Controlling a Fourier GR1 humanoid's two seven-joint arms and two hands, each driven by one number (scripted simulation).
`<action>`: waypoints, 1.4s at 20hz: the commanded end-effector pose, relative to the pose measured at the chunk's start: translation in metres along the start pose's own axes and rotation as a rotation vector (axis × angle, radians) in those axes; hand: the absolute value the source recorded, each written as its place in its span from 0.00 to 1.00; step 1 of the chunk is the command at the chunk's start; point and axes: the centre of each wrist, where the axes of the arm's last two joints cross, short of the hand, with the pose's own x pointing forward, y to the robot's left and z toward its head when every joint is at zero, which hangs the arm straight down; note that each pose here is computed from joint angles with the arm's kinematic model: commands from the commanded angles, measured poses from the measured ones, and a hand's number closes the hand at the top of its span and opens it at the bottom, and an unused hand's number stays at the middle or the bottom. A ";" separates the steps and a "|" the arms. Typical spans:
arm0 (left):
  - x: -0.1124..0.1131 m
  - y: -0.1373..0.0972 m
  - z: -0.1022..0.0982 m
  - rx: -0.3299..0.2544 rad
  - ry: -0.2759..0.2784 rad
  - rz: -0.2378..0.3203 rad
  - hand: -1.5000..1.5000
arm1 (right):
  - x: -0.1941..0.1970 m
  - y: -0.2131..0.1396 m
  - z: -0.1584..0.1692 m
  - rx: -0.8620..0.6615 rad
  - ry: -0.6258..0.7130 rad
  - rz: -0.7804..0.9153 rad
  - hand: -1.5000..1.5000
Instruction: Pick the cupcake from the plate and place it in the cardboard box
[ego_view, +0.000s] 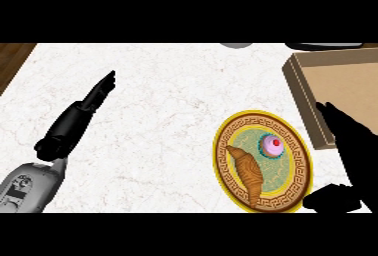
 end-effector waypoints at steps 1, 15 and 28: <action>0.000 -0.006 -0.002 0.006 0.003 0.001 0.50 | 0.024 0.009 -0.009 0.069 0.211 0.073 0.00; -0.008 0.002 0.002 0.036 0.024 -0.007 0.50 | 0.075 0.048 -0.048 0.065 0.244 0.104 0.00; -0.013 0.002 0.024 0.021 0.029 0.008 0.50 | 0.082 0.066 -0.089 0.093 0.348 0.165 0.00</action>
